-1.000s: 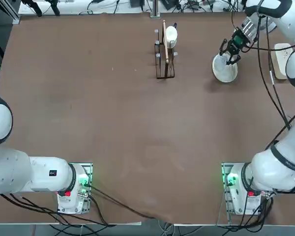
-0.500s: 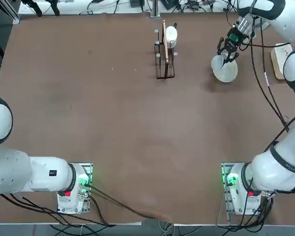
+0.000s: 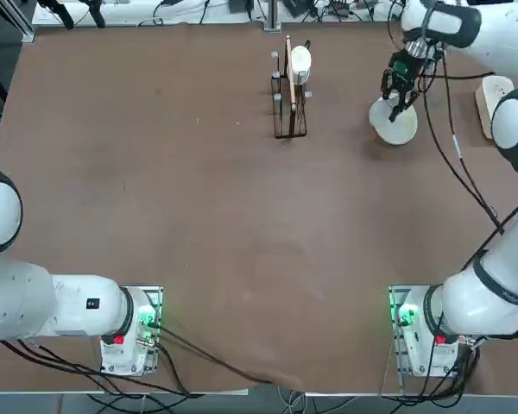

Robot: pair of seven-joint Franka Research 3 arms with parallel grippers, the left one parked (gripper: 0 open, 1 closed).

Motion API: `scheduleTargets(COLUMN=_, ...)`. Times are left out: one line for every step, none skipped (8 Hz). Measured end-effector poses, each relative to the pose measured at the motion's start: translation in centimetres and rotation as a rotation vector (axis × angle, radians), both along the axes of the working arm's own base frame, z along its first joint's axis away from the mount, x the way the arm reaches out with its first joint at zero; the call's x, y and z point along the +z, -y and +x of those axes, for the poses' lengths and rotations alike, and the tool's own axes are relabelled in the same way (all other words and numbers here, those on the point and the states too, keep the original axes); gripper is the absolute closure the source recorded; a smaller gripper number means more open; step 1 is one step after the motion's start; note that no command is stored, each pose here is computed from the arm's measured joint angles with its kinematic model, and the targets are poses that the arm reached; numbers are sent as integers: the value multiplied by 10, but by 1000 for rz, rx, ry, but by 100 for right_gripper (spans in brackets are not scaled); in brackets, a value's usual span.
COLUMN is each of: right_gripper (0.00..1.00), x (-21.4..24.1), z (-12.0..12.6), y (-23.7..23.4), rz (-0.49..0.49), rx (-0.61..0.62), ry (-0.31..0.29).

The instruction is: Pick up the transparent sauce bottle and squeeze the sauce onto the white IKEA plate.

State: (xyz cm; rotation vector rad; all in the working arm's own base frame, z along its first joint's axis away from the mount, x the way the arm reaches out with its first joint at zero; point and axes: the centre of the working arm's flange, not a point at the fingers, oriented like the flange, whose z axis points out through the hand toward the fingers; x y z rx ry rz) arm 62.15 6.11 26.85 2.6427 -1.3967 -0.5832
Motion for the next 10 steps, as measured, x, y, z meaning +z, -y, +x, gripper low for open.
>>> scheduleTargets(right_gripper=62, x=1, z=0, y=-8, rz=-55, rx=-4, ry=11)
scheduleTargets(right_gripper=62, x=1, z=1, y=-17, rz=-89, rx=-12, ry=23)
scheduleTargets(right_gripper=62, x=1, z=1, y=-28, rz=-122, rx=-22, ry=35)
scheduleTargets(right_gripper=62, x=3, z=0, y=-41, rz=-154, rx=-37, ry=46)
scheduleTargets(right_gripper=62, x=4, z=-1, y=-53, rz=-195, rx=-42, ry=59)
scheduleTargets(right_gripper=62, x=5, z=-2, y=-65, rz=-255, rx=-42, ry=78)
scheduleTargets(right_gripper=62, x=5, z=-4, y=-75, rz=-327, rx=-46, ry=101)
scheduleTargets(right_gripper=62, x=4, z=-5, y=-83, rz=-401, rx=-49, ry=131)
scheduleTargets(right_gripper=62, x=4, z=-5, y=-88, rz=-465, rx=-52, ry=163)
scheduleTargets(right_gripper=62, x=6, z=-5, y=-91, rz=-529, rx=-57, ry=199)
